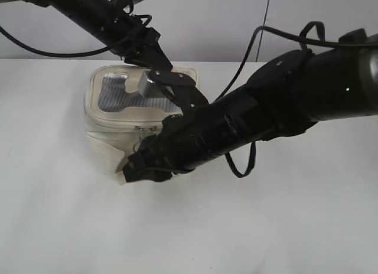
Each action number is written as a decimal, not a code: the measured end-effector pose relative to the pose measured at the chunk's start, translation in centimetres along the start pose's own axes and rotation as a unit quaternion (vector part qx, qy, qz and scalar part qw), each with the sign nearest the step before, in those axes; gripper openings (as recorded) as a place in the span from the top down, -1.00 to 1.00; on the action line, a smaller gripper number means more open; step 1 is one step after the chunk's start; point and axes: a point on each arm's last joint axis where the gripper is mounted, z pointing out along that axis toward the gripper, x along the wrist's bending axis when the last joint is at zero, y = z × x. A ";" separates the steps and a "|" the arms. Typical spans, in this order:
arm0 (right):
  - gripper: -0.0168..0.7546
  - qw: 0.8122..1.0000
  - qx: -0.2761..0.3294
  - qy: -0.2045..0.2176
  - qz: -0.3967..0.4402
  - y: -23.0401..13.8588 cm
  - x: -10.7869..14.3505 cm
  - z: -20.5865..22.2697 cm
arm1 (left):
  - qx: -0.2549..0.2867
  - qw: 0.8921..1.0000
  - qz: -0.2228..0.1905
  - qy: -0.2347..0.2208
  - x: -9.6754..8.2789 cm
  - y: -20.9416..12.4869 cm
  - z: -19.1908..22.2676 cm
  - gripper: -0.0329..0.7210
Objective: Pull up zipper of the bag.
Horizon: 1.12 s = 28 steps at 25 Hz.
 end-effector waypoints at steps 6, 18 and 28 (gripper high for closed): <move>-0.26 0.994 0.109 0.005 0.005 -0.4 -1.4 -3.7 | -0.057 0.998 -0.006 0.031 -0.9 1.3 -3.0 0.51; -0.31 0.984 0.079 -0.117 0.110 0.4 -5.0 -16.2 | -0.095 0.972 -0.037 0.212 -5.8 -4.1 -12.1 0.49; -0.42 0.985 0.030 -0.168 0.036 -6.2 1.2 -26.7 | -0.176 0.951 -0.024 0.252 -17.2 -20.6 -19.0 0.14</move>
